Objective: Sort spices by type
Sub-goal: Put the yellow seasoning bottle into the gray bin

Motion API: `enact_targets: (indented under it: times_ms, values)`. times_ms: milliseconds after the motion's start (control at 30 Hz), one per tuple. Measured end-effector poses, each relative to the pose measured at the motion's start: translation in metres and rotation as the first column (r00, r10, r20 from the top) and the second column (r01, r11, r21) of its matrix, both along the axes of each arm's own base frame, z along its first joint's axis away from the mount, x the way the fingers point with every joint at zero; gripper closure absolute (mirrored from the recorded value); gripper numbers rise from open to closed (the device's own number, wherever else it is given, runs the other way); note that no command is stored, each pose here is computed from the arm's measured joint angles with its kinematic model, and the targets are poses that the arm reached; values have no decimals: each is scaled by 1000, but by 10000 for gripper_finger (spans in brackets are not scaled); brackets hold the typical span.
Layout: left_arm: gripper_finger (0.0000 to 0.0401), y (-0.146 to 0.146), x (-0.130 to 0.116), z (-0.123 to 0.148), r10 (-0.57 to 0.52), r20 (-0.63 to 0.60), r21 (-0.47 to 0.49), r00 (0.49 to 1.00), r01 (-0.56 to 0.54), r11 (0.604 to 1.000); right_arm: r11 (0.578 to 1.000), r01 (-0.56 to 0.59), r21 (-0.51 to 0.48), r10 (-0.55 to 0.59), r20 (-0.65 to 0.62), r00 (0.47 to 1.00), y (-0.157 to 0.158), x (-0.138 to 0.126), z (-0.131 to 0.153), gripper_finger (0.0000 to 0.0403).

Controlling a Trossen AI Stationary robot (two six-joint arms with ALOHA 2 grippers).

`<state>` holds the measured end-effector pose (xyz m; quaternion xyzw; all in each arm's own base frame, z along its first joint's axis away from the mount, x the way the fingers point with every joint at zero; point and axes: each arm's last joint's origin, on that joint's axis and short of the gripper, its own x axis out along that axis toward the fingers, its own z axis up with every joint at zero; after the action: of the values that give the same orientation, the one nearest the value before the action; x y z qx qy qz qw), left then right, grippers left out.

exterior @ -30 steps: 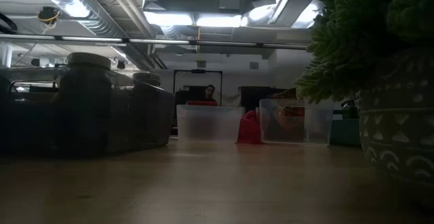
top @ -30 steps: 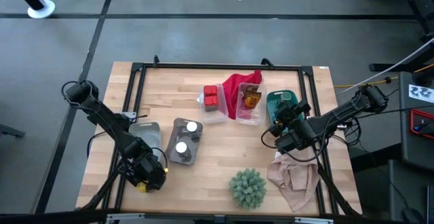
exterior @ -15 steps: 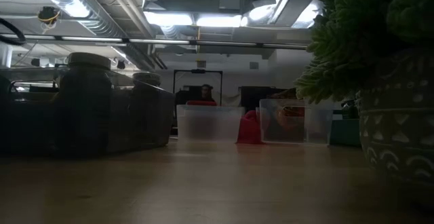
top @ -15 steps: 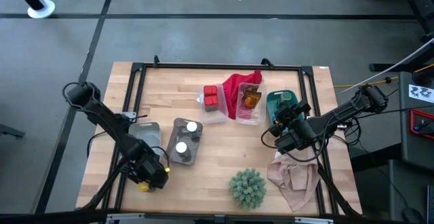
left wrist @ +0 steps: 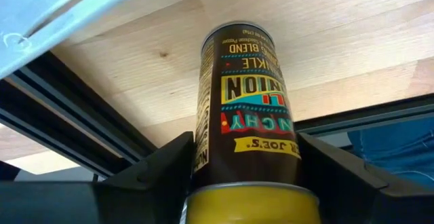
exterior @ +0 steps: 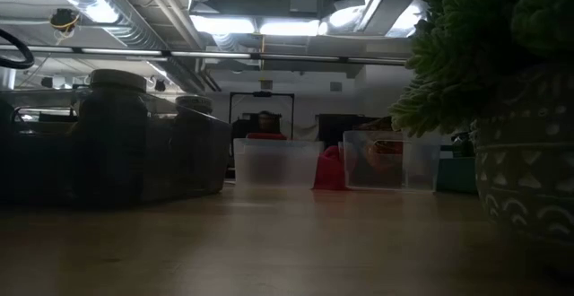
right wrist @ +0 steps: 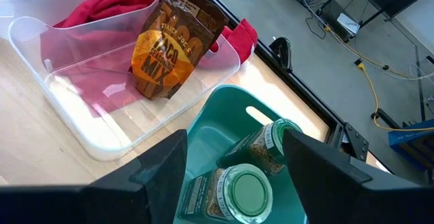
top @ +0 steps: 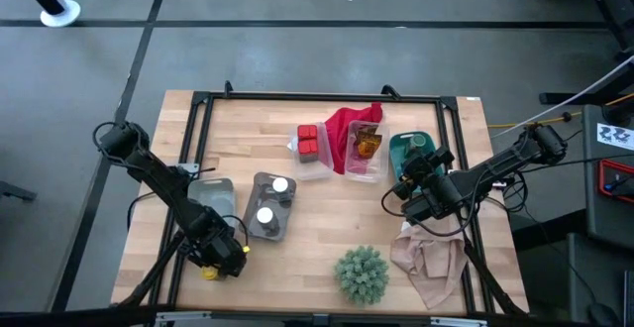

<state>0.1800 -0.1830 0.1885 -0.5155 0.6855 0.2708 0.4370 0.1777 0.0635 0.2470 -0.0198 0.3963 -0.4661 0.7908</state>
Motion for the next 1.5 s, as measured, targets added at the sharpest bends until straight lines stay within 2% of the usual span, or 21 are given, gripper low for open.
enact_targets:
  times_ms: [167,800,1033,1333,1500]
  values:
    - [193,0,0,0,0,-1,-1,1000,0,1000,1000,0,0,0,-1,1000,0,0,0,160]
    - [188,4,3,2,-33,36,-9,999,33,999,1000,-15,-7,15,-17,1000,0,0,0,160]
    - [189,10,3,11,-31,72,-34,997,34,999,1000,-15,-8,15,-17,1000,0,0,0,160]
    - [186,24,-1,38,-1,124,-155,992,20,988,1000,-15,-9,15,-16,1000,0,0,0,160]
    - [185,37,-8,61,38,195,-234,980,9,972,1000,-15,-9,15,-16,1000,0,0,0,160]
